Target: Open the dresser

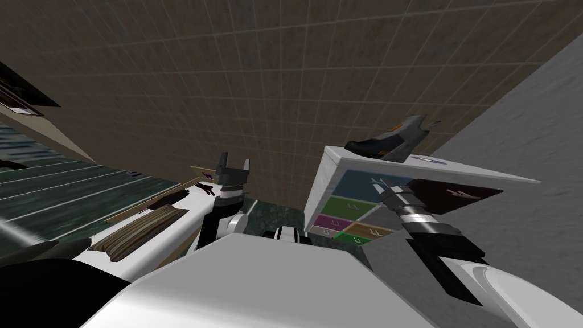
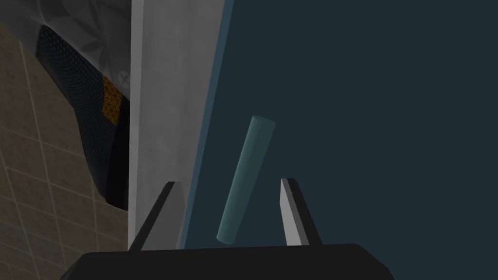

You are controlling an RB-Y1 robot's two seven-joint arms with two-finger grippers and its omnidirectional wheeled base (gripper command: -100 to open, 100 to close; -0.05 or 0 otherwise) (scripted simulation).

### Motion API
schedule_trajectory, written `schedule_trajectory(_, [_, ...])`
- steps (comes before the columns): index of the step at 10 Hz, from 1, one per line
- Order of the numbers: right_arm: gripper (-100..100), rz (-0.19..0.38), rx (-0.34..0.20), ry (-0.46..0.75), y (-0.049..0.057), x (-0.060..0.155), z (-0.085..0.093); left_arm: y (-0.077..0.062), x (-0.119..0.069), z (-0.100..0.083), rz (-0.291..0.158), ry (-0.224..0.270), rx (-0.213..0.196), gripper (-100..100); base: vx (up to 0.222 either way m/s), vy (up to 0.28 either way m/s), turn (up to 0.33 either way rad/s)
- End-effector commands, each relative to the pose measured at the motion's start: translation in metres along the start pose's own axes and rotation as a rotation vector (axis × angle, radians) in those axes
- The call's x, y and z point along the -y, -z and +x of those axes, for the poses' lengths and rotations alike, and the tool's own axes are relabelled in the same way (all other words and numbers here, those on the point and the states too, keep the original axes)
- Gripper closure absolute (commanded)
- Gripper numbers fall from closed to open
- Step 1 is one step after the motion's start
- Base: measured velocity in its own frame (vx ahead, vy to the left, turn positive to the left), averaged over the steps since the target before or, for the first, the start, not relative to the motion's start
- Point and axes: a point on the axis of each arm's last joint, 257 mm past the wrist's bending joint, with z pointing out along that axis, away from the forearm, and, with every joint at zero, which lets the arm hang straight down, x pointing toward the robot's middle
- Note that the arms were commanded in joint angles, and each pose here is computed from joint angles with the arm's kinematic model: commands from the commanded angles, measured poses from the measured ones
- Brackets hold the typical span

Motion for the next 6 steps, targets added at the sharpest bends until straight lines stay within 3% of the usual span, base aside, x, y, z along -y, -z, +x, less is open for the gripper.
schedule_trajectory(1, [100,0.007,0.010,-0.001,0.001,0.006,-0.002,0.000,0.000,0.000,0.000,0.000,0.000,0,-0.113,0.029,-0.071])
schedule_trajectory(4, [100,0.021,0.027,0.000,0.002,0.018,-0.007,0.000,0.000,0.000,0.000,0.000,0.000,0,-0.192,0.022,-0.081])
schedule_trajectory(6, [100,0.008,0.040,-0.009,0.004,0.012,-0.013,0.000,0.000,0.000,0.000,0.000,0.000,0,-0.113,0.011,-0.046])
